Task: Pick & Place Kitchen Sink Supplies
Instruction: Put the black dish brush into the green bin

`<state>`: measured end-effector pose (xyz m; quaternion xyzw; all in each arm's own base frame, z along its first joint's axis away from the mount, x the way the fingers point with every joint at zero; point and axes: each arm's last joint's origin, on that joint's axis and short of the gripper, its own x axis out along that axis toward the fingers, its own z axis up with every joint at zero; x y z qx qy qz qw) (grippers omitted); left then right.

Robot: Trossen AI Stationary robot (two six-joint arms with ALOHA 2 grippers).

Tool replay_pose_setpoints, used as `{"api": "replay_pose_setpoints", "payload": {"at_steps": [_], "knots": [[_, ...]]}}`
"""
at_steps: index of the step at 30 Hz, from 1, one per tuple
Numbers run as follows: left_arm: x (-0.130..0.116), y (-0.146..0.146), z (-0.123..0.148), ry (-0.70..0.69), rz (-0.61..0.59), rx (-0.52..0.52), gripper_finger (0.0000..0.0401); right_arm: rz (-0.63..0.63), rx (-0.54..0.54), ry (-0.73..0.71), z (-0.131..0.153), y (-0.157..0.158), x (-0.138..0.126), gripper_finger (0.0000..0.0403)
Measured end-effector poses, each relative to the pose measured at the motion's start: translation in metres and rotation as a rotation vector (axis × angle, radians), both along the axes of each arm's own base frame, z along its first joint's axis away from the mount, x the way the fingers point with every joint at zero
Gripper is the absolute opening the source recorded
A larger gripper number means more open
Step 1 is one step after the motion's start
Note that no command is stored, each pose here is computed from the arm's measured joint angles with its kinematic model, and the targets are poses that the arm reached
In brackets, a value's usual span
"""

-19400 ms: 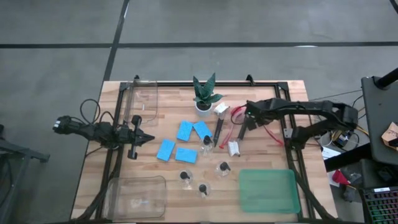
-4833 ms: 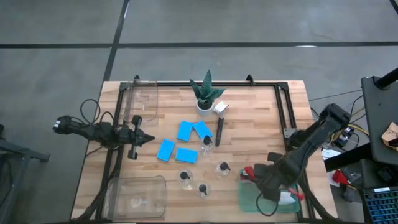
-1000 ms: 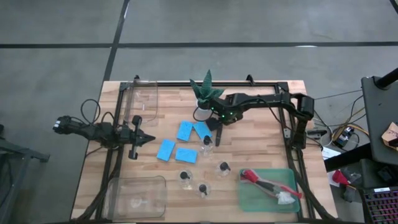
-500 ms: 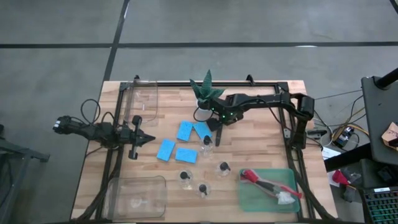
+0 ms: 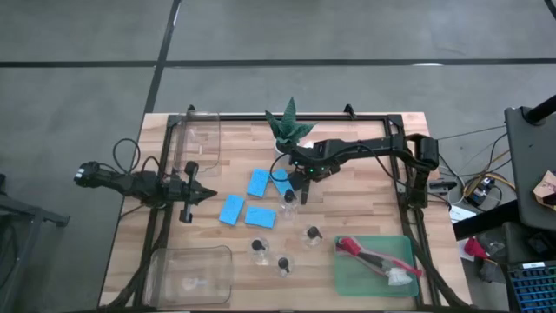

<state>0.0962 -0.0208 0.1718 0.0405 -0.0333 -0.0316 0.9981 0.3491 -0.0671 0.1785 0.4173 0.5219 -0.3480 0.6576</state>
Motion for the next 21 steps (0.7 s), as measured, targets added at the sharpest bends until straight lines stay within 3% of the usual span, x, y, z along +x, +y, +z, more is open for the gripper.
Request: {"api": "replay_pose_setpoints", "payload": {"at_steps": [13, 21], "knots": [[0.000, 0.000, 0.000, 0.000, 0.000, 0.000, 0.0000, -0.085, 0.010, 0.030, -0.014, 0.006, -0.007, 0.0236], [0.000, 0.000, 0.000, 0.000, 0.000, 0.000, 0.0000, -0.085, 0.001, -0.039, -0.014, 0.006, -0.001, 0.0236]]}}
